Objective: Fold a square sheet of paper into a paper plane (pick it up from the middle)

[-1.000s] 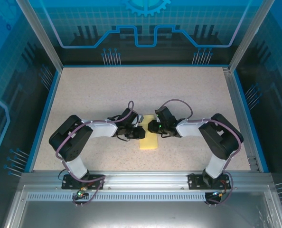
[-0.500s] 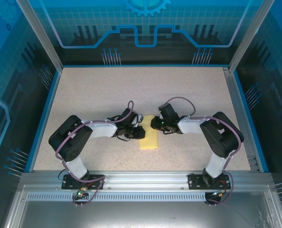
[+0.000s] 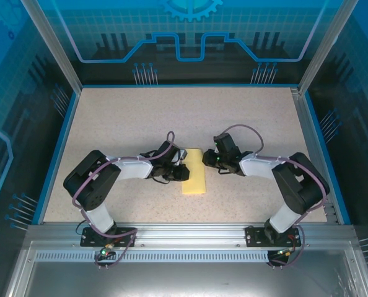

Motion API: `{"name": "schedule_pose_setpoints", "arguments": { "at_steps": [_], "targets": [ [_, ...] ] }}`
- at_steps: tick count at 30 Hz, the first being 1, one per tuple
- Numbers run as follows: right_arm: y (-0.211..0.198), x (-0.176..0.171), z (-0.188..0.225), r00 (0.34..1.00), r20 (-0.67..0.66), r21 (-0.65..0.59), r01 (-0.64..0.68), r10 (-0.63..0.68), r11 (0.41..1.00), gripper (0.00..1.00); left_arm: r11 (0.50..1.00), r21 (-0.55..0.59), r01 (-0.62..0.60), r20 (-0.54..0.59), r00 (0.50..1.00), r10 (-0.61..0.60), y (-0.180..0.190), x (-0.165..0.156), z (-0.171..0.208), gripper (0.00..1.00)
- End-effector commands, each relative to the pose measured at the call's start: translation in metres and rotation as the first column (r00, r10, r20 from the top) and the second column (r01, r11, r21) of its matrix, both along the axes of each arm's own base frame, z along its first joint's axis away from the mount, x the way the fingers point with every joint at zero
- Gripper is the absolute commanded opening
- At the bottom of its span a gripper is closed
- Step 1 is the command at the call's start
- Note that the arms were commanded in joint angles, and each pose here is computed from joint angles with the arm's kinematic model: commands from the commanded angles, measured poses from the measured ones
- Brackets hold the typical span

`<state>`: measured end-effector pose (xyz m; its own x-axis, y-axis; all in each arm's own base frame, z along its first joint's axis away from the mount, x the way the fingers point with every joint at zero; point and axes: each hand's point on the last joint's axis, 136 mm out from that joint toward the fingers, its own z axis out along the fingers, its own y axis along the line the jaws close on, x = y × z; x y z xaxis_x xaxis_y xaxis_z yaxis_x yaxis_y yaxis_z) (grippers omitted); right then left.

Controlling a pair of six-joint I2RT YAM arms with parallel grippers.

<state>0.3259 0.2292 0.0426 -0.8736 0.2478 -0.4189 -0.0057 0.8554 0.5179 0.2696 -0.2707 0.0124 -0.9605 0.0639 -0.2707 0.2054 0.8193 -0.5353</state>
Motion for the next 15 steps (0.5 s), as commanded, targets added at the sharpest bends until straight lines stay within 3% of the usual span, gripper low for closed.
{"name": "schedule_pose_setpoints", "arguments": {
  "at_steps": [1,15],
  "targets": [
    [0.016,-0.009,0.012,0.999,0.013,0.049,-0.030,0.030,0.998,0.18,0.988,0.153,0.010,-0.120,0.993,0.008,0.031,-0.029,-0.036,0.17],
    [0.049,0.014,-0.018,0.996,-0.029,0.080,-0.077,0.079,0.994,0.18,0.989,0.151,0.012,-0.118,0.993,0.006,0.033,-0.031,-0.033,0.17]
  ]
}}
